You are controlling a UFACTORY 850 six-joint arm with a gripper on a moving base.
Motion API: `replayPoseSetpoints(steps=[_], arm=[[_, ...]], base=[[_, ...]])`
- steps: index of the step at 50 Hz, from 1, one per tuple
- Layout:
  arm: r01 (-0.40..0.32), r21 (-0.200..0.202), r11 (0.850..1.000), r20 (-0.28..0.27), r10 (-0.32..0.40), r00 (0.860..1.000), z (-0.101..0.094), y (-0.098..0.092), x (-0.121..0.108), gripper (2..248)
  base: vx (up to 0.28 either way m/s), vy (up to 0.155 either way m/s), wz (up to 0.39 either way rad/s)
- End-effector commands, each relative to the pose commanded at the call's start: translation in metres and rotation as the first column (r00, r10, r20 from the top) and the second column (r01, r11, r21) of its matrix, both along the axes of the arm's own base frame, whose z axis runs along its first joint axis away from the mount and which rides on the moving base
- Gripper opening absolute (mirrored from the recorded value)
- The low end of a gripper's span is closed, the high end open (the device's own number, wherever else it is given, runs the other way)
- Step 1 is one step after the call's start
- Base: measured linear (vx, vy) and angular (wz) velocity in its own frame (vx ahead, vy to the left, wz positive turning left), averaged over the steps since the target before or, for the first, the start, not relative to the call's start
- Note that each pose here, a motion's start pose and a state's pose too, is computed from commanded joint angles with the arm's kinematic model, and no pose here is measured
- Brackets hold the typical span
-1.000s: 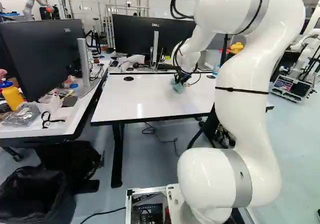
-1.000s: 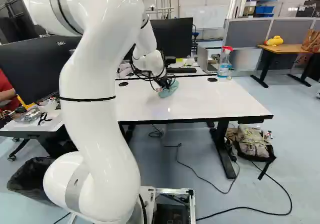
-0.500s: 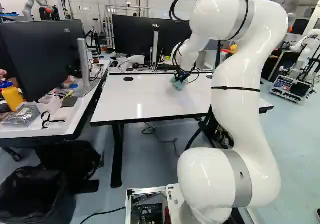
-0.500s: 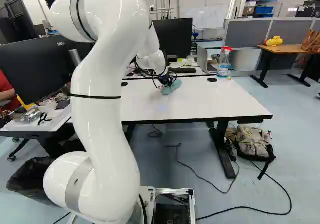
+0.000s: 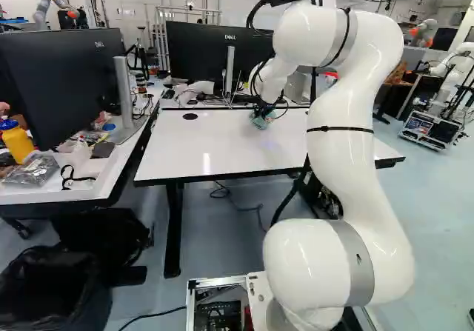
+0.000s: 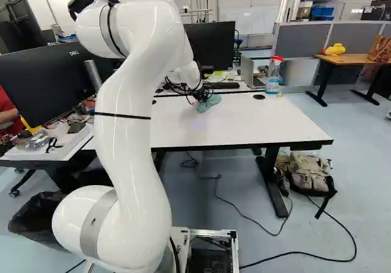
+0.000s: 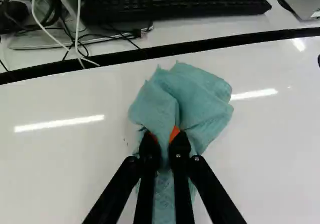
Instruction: Clean the table with the green towel
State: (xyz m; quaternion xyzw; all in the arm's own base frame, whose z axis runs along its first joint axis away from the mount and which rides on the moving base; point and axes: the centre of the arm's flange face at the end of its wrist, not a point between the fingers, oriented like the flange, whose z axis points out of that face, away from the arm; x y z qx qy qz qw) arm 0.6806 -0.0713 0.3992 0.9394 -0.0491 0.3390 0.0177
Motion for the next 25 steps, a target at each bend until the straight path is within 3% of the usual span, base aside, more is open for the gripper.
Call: replayPoseSetpoints(steps=[25], arm=[[-0.064,0.001,0.998,-0.01,0.064,0.998,0.001,0.044,-0.008,39]], base=[[0.0,0.0,0.0]])
